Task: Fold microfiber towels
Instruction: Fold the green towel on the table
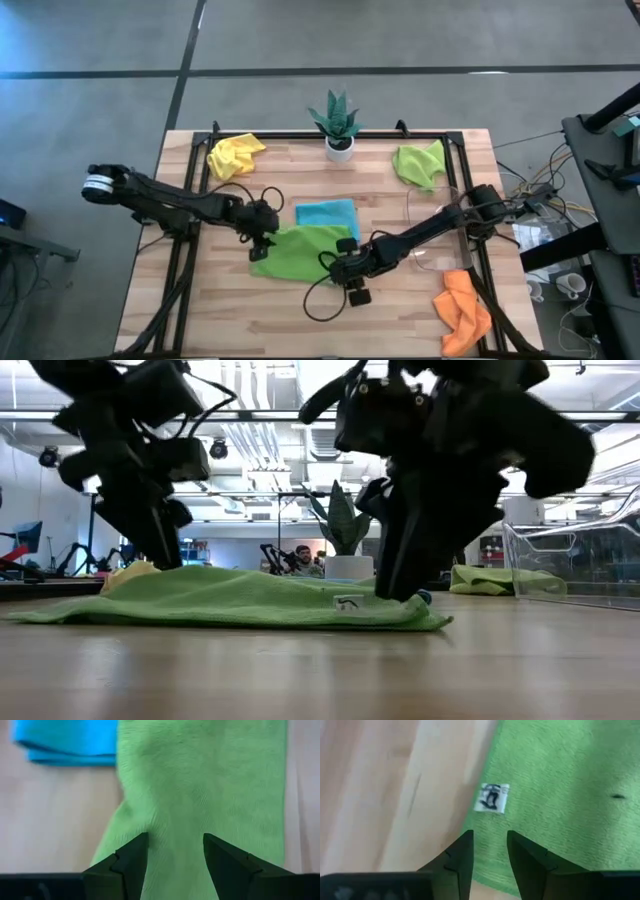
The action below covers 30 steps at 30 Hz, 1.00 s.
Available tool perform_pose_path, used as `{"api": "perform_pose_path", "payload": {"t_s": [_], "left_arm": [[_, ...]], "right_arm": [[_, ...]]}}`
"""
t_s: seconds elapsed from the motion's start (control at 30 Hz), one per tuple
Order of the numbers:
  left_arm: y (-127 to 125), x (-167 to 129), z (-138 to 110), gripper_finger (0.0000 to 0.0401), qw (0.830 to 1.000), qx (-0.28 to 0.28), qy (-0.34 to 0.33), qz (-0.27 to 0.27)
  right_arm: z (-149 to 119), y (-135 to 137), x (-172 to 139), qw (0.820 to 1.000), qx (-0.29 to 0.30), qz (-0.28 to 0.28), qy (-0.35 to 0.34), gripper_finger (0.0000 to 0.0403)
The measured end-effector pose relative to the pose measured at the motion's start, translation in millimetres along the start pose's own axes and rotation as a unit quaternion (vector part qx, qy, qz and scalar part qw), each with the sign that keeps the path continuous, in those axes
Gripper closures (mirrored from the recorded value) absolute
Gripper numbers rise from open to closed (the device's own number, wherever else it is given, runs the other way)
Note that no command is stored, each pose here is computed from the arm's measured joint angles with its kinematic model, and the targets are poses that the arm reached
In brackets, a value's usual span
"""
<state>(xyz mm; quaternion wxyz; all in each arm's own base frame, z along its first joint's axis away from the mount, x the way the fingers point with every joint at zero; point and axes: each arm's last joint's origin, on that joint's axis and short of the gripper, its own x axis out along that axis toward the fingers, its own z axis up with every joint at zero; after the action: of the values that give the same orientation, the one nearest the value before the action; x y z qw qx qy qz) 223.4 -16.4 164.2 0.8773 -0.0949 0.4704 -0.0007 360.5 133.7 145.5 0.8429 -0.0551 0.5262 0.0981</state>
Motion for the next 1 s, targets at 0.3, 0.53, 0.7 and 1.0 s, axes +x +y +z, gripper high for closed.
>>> {"api": "perform_pose_path", "payload": {"t_s": [0.3, 0.53, 0.7, 1.0], "left_arm": [[-24.5, 39.8, -18.7, 0.0225, 0.992, 0.006, 0.096, -0.076], [-50.4, 38.9, -27.2, 0.0225, 0.982, -0.045, 0.136, -0.125], [-67.2, 19.2, -26.0, 0.0225, 0.969, -0.083, 0.149, -0.18], [-67.1, -29.0, -7.2, 0.0225, 0.988, -0.021, -0.025, -0.151]], "right_arm": [[-7.6, -0.7, 8.1, 0.999, 0.003, -0.037, -0.001, 0.0301], [-18.3, 17.3, 12.5, 0.999, 0.029, 0.023, 0.017, 0.0299], [-18.8, 37.8, 6.2, 0.996, 0.008, 0.086, 0.035, 0.0299], [-2.7, 28.2, -16.3, 0.999, -0.039, -0.006, 0.016, 0.0299]]}}
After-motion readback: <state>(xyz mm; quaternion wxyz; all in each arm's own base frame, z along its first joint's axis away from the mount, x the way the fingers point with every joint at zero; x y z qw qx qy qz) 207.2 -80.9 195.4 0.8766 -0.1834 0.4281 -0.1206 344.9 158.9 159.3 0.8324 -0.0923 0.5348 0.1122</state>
